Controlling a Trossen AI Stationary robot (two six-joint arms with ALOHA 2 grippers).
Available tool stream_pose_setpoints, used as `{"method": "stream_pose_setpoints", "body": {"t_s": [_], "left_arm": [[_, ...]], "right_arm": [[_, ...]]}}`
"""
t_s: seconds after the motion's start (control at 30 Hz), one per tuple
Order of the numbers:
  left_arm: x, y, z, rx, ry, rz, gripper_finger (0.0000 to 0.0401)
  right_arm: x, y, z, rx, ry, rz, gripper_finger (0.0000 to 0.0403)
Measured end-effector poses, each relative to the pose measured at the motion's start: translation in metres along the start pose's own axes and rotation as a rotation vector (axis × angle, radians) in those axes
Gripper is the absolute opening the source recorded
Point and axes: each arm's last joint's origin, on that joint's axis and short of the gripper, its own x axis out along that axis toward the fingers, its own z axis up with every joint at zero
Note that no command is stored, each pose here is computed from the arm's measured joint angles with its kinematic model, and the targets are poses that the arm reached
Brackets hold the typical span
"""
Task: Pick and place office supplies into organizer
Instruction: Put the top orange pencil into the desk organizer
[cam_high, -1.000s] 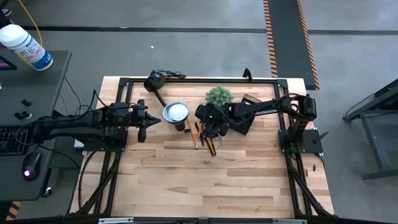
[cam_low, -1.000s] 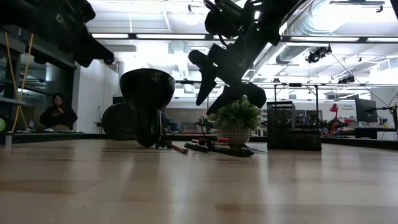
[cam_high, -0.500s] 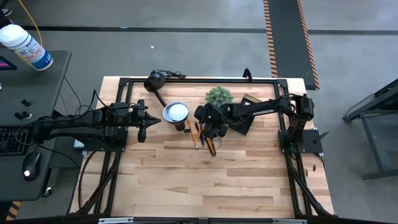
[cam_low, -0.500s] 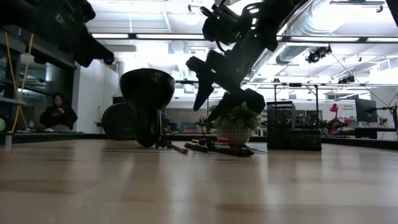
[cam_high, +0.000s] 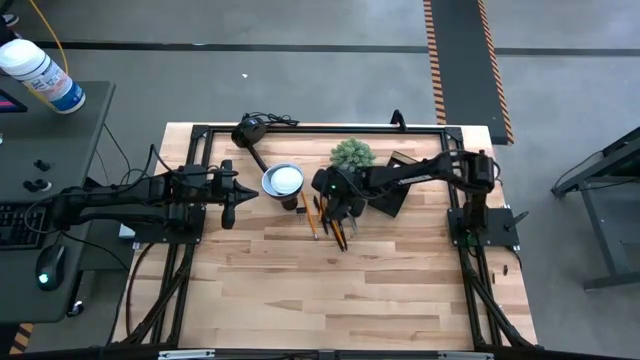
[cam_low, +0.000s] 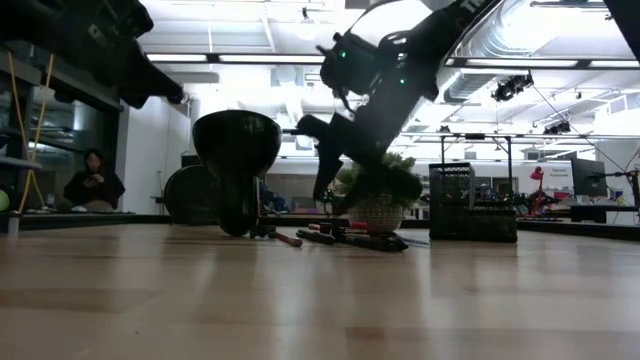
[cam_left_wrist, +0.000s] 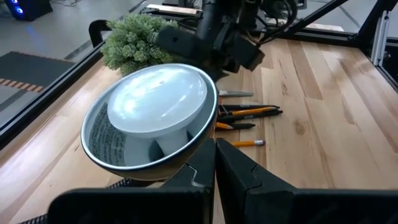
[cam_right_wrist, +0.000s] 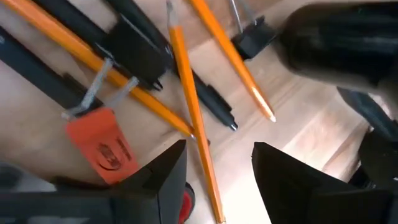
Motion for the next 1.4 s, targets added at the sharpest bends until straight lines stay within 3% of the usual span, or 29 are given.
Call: {"method": "stream_pose_setpoints", "body": {"t_s": [0.3,0.83,1.13,1.4], "left_arm": [[0.0,0.0,-0.002,0.0,0.02,0.001,0.0001],[0.0,0.0,-0.002,0.0,0.021,0.001,0.0001],[0.0,0.0,-0.002,0.0,0.022,0.001,0.0001],[0.0,0.0,-0.005,0.0,0.051,0.003,0.0001]], "right_arm": [[0.007,0.0,-0.014,0.008,0.016,0.011,0.0152],[0.007,-0.001,-0.014,0.005,-0.022,0.012,0.0151],[0.028,-0.003,-0.014,-0.011,0.039,0.027,0.015],[0.036,-0.015,-0.018,0.026,0.034,0.123,0.0129]]}}
